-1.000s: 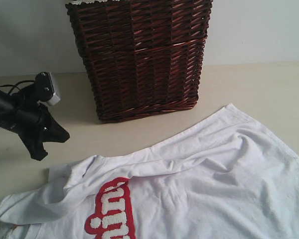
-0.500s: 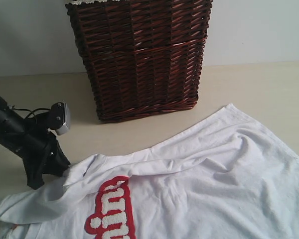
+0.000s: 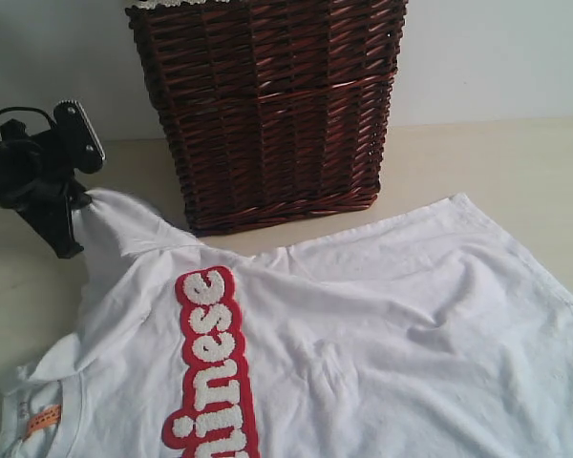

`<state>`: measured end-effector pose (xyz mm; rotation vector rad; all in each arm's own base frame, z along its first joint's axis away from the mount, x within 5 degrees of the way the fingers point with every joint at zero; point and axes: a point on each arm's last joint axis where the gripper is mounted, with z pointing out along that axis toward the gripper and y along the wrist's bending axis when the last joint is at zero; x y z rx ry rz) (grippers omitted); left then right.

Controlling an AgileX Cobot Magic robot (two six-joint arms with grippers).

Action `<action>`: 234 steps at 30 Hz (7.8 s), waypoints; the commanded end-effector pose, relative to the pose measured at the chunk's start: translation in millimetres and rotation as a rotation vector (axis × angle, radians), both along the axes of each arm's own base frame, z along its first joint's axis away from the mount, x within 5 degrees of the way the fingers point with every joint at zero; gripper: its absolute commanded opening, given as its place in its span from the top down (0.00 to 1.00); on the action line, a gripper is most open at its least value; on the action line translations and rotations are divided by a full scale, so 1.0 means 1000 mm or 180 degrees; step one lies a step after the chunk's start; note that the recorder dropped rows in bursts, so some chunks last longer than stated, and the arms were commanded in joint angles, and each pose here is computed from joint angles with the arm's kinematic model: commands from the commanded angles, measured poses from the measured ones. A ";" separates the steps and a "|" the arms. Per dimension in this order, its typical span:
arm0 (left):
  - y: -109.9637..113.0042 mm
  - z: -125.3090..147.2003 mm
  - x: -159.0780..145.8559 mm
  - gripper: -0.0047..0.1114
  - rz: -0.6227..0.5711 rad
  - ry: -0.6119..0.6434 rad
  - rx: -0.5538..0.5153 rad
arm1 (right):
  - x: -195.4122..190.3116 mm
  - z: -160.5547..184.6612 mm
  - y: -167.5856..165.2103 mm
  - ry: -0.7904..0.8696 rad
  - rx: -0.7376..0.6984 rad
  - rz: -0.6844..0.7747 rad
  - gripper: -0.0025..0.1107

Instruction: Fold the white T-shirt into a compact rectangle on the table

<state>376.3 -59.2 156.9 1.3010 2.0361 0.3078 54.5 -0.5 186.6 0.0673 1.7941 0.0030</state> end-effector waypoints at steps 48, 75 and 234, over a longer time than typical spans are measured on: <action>0.015 0.016 -0.090 0.66 0.0321 0.0799 -0.0830 | 0.000 0.001 -0.001 -0.0076 -0.0039 -0.0024 0.88; 0.024 -0.097 0.042 0.96 0.0688 0.0694 -0.0925 | 0.000 0.001 -0.001 -0.0076 -0.0039 -0.0024 0.88; 0.069 -0.010 0.015 0.82 0.0603 0.0307 -0.0813 | 0.000 0.001 -0.001 -0.0076 -0.0039 -0.0024 0.88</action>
